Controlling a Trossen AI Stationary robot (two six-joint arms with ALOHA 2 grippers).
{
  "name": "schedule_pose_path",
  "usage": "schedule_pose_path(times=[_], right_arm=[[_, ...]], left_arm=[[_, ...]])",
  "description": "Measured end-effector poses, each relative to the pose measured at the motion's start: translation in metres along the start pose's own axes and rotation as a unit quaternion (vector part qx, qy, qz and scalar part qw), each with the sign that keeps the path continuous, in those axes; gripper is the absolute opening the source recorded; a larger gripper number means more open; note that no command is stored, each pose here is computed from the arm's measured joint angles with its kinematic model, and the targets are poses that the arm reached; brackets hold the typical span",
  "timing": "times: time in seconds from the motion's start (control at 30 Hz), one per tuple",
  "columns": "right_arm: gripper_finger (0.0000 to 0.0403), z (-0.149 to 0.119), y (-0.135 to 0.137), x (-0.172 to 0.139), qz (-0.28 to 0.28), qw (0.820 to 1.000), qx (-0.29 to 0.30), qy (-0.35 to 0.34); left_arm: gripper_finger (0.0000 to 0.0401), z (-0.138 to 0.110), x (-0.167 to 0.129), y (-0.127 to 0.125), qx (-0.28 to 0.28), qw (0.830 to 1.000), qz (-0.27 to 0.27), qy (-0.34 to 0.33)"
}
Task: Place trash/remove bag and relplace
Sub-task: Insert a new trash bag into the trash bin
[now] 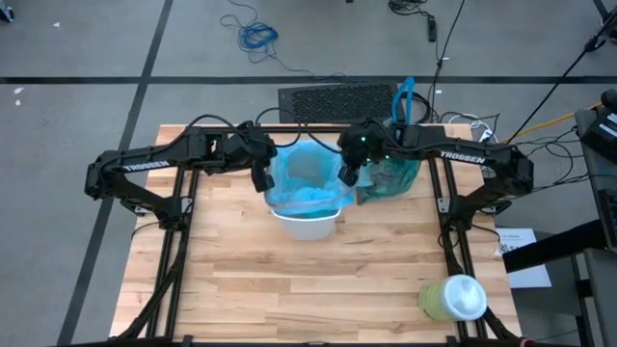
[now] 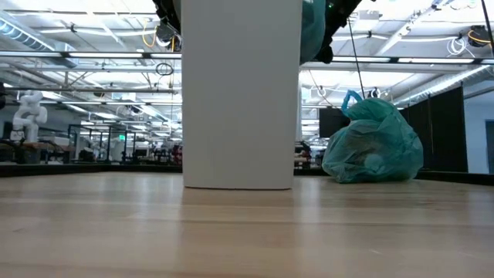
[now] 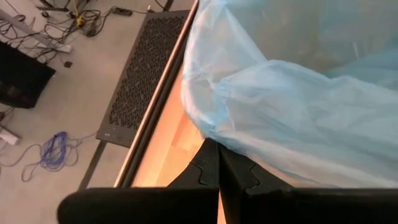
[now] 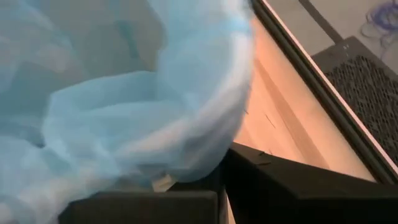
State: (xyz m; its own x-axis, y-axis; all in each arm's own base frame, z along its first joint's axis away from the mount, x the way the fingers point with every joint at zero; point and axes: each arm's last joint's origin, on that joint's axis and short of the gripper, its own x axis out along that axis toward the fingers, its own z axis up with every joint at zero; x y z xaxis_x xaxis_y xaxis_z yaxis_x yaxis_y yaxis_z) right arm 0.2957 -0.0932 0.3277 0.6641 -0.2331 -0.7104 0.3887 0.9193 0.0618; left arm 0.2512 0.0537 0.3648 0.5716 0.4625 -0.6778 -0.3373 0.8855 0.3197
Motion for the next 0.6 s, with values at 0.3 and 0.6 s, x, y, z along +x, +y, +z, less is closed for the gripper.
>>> schedule_pose_path(times=[0.3, 0.6], right_arm=[[0.0023, 0.002, 0.018, -0.017, -0.024, 0.998, -0.048, -0.037], [0.0137, 0.006, 0.018, -0.025, -0.049, 0.995, -0.047, -0.068]], left_arm=[[0.0001, -0.001, 0.000, 0.000, 0.002, 1.000, -0.001, 0.006], [0.0057, -0.003, 0.000, 0.000, 0.005, 1.000, -0.001, 0.016]])
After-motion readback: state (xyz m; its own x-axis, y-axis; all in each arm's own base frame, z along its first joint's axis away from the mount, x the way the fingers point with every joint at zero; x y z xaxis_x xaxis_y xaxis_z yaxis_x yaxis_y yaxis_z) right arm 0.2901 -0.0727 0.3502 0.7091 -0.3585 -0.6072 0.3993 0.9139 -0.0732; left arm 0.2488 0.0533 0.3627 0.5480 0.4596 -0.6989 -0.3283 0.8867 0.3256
